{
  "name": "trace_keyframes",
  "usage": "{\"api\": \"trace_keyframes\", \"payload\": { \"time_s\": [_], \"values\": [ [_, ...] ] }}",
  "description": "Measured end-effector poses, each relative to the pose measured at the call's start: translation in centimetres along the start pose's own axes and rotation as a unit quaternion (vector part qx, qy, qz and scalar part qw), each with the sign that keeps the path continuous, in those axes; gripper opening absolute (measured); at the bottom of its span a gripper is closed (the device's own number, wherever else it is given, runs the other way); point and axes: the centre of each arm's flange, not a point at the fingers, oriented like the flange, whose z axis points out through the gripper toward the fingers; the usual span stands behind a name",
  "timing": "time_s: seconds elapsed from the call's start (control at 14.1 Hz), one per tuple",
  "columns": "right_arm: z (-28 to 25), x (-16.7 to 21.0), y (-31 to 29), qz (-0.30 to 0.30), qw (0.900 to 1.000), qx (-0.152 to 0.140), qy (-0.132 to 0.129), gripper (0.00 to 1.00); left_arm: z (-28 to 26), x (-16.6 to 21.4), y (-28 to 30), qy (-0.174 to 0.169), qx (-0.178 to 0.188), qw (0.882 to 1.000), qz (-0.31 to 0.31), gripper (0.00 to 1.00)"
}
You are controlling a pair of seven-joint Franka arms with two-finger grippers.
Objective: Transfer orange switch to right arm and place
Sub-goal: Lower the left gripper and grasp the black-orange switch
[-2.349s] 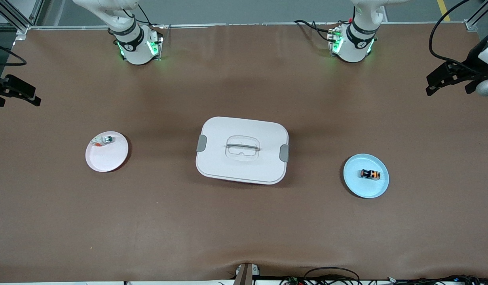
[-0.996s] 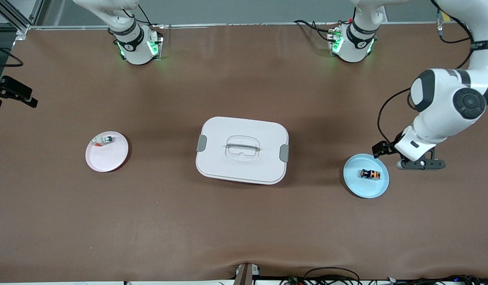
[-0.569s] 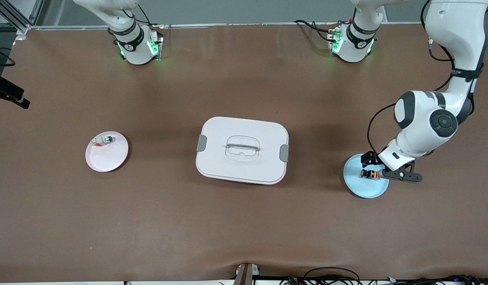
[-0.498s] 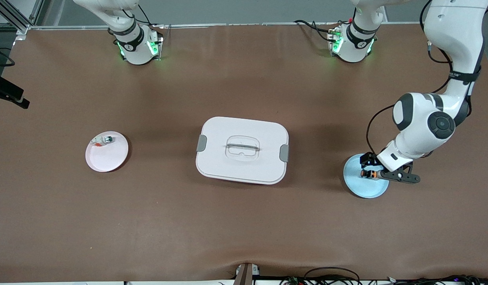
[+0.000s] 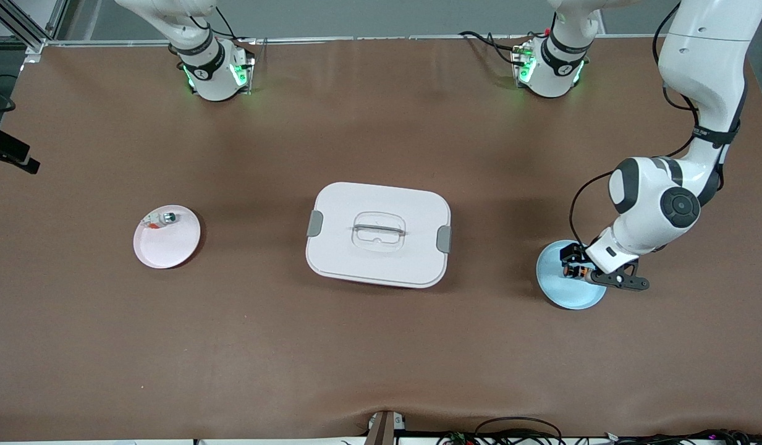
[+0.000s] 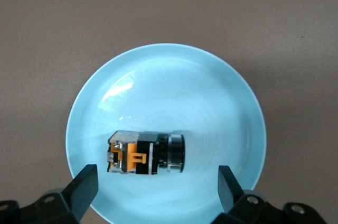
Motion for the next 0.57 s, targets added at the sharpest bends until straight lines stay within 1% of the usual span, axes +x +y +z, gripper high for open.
{"api": "trace_keyframes", "payload": {
  "time_s": [0.28,0.5,0.57],
  "values": [
    [2.2,1.3,-0.3,-0.003,1.0,0.002,-0.016,1.0,1.8,0.0,-0.5,0.012,-0.001,1.0,-0.004,1.0],
    [3.6,2.1,-0.3,-0.004,1.0,0.002,-0.023,1.0,3.0,-0.2,-0.5,0.011,-0.003,1.0,-0.005,1.0],
    [4.3,2.4,-0.2,-0.004,1.0,0.003,-0.029,1.0,3.4,-0.3,-0.5,0.01,-0.003,1.0,-0.006,1.0]
  ]
}}
